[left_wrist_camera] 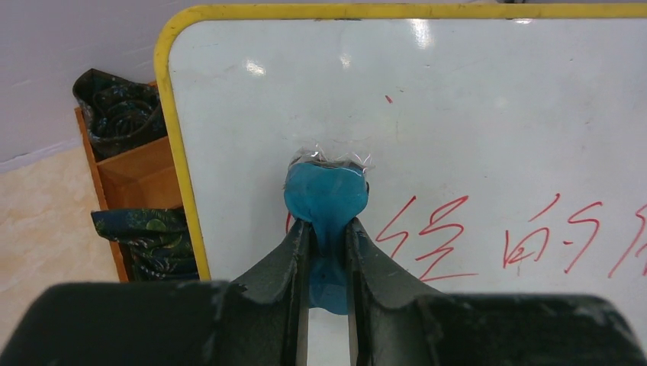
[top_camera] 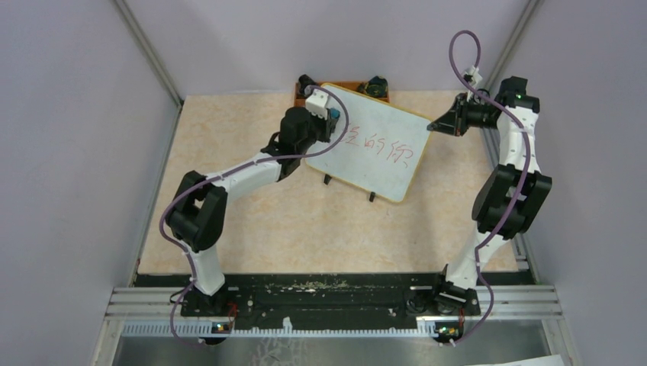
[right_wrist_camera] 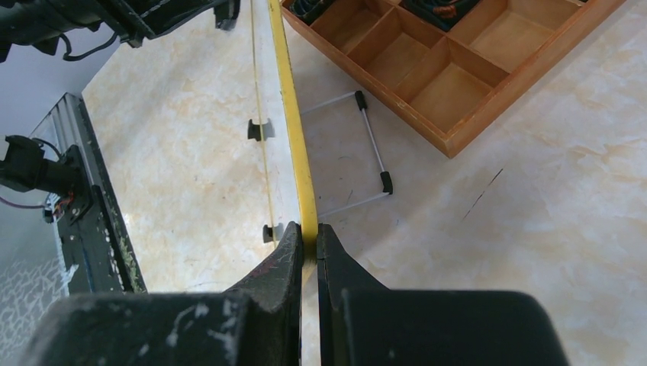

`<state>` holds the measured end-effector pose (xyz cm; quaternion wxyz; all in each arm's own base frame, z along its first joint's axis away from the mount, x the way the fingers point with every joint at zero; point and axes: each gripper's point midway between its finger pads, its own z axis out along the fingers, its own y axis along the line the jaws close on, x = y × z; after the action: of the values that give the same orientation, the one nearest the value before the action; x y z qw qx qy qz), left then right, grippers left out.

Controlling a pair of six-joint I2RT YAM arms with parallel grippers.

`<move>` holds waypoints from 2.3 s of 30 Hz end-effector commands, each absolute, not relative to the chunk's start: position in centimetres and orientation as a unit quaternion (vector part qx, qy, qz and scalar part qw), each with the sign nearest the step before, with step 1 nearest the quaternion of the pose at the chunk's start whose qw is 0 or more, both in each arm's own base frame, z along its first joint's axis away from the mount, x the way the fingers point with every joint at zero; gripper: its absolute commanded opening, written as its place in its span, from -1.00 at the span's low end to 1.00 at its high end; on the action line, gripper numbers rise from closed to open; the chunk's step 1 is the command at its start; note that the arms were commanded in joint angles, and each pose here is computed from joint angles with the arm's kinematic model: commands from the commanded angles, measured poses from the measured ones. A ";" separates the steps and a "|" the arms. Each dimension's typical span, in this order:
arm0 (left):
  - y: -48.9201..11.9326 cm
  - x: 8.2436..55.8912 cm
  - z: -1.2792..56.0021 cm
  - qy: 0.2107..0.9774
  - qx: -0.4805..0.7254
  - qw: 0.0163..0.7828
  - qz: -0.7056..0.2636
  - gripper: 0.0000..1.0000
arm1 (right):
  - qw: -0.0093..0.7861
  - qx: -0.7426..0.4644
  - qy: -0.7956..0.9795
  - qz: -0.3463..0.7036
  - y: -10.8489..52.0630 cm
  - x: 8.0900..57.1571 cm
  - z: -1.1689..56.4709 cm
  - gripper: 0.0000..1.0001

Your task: Erase the whiteboard

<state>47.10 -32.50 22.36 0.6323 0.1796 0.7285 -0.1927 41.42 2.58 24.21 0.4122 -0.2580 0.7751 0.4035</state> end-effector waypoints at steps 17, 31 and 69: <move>-33.8 49.7 21.7 0.701 0.175 0.661 -0.203 -1.00 | 0.387 -0.287 0.778 0.403 3.4 39.5 23.4 -1.00; -39.9 46.5 22.7 0.684 0.198 0.649 -0.267 -1.00 | 0.383 -0.289 0.778 0.406 3.5 39.1 23.3 -1.00; -38.0 45.9 17.9 0.716 0.179 0.613 -0.281 -1.00 | 0.378 -0.292 0.783 0.398 3.2 39.1 23.4 -1.00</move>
<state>48.01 -35.68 20.10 0.6451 0.1654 0.7060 -0.2410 39.59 2.67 23.76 0.3905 -0.2663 0.7805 0.4091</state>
